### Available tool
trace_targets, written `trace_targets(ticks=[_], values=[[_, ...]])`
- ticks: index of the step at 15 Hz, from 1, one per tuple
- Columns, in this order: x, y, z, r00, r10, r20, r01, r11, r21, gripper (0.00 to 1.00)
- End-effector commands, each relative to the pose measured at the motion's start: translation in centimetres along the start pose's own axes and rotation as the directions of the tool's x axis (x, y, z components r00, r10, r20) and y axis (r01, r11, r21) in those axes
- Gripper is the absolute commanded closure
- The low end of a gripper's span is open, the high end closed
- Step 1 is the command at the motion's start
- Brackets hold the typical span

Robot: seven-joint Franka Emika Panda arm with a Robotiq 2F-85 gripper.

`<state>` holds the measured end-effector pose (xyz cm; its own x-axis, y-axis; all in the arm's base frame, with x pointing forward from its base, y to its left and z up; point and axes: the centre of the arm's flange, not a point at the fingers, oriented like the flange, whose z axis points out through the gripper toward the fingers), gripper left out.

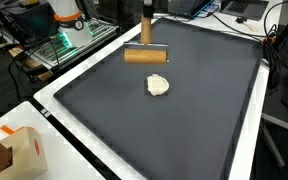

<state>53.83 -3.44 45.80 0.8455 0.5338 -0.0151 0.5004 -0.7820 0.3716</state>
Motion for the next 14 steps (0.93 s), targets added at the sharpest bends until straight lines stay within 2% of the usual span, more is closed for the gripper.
trace_targets(ticks=[1,5,7,8,14], values=[[-0.9,-0.7,-3.0,0.995,0.09,0.032,-0.091,0.995,0.044,0.76],[-1.2,-1.0,-4.7,0.983,0.175,0.06,-0.181,0.978,0.106,0.76],[-1.5,-1.1,-5.2,0.973,0.22,0.074,-0.227,0.968,0.111,0.76],[-1.0,-0.9,-3.8,0.983,0.173,0.063,-0.179,0.979,0.098,0.51],[-1.1,-0.8,-4.3,0.977,0.201,0.067,-0.207,0.973,0.098,0.51]])
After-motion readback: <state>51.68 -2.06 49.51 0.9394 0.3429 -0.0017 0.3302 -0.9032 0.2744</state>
